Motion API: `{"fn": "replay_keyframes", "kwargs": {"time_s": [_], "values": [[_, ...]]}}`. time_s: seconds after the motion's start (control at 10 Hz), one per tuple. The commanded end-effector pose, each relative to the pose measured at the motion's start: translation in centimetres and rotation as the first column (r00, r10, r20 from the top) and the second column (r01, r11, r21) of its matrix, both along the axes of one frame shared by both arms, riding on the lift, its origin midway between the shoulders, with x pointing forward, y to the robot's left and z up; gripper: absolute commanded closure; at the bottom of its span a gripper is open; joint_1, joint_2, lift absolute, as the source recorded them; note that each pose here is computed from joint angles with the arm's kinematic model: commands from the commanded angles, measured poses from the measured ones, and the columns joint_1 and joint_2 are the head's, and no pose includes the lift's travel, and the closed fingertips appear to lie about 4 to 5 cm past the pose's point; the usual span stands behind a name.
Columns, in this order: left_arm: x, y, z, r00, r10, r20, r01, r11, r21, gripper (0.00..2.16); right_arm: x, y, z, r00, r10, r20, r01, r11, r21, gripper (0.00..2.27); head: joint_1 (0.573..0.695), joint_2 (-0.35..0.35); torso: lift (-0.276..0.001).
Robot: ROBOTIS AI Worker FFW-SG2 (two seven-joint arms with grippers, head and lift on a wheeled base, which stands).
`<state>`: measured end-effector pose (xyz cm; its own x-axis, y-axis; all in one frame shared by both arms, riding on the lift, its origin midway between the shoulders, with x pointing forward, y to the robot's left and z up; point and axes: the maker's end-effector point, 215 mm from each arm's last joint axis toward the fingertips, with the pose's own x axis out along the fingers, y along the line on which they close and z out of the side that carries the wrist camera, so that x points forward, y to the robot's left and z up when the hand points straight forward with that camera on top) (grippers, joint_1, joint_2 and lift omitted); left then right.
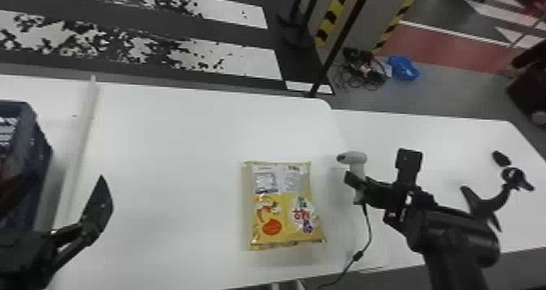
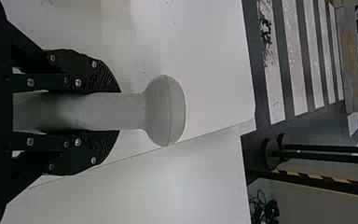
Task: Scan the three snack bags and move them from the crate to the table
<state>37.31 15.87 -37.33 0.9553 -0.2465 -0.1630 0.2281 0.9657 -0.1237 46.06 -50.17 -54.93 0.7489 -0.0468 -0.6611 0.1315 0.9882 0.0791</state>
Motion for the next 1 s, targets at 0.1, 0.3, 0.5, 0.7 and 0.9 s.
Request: {"fn": "replay_keyframes", "kwargs": {"time_s": [0.1, 0.3, 0.5, 0.7, 0.9], "values": [[-0.1, -0.3, 0.0, 1.000, -0.005, 0.000, 0.005, 1.000, -0.003, 0.03, 0.0, -0.3, -1.2, 1.000, 0.013, 0.002, -0.013, 1.000, -0.012, 1.86, 0.695, -0.350, -0.062], [-0.1, -0.5, -0.2, 1.000, -0.011, -0.003, 0.011, 1.000, -0.003, 0.03, 0.0, 0.5, -1.8, 0.999, 0.051, 0.005, -0.051, 0.998, -0.023, 1.48, 0.695, -0.350, -0.062], [-0.2, -0.6, -0.1, 1.000, -0.012, -0.002, 0.012, 1.000, -0.005, 0.03, 0.5, 0.9, -0.6, 0.996, 0.072, 0.057, -0.069, 0.997, -0.042, 0.00, 0.695, -0.350, -0.062], [-0.3, -0.7, 0.1, 1.000, -0.014, 0.000, 0.014, 1.000, -0.004, 0.03, -0.1, 1.5, 4.2, 0.984, 0.092, 0.155, -0.082, 0.994, -0.073, 0.06, 0.695, -0.350, -0.062], [-0.3, -0.8, 0.1, 1.000, -0.014, 0.000, 0.014, 1.000, -0.006, 0.03, -3.9, 5.0, 6.1, 0.990, 0.101, 0.097, -0.124, 0.955, 0.270, 0.07, 0.695, -0.350, -0.062]]}}
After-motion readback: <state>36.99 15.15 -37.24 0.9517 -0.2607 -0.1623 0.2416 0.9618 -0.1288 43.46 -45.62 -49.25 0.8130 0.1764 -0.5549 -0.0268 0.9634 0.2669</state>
